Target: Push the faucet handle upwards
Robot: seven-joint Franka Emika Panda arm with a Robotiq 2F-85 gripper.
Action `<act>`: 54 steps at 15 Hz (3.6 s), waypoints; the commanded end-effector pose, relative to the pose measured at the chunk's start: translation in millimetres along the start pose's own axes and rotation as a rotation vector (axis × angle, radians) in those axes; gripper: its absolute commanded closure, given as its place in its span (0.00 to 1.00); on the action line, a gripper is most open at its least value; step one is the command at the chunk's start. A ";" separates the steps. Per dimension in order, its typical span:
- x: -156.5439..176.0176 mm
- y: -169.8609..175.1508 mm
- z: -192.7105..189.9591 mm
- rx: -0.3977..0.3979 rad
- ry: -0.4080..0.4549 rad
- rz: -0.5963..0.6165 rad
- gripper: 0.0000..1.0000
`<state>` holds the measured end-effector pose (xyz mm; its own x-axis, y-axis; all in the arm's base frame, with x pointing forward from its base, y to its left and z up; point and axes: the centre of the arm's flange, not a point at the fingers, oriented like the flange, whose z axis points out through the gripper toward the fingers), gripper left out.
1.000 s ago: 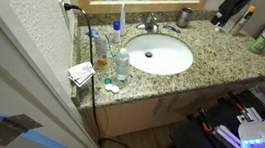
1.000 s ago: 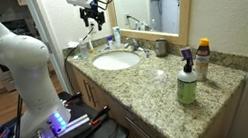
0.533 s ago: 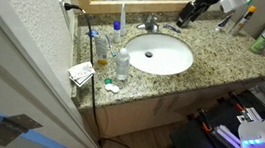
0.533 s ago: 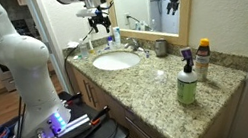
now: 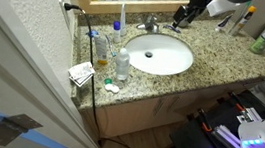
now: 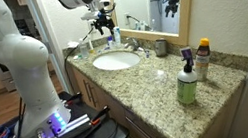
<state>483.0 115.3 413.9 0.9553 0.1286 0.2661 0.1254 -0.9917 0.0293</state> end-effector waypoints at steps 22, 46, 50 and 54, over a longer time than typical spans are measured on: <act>119.6 12.8 99.0 -0.025 0.168 0.402 0.00; 136.5 31.4 120.6 0.014 0.117 0.466 0.94; 134.1 37.4 90.3 0.073 0.134 0.470 0.93; 136.9 48.8 66.1 0.148 0.191 0.548 0.93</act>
<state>673.3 94.8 329.0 0.8448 -0.3760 0.3808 -0.3163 -0.9248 -0.2113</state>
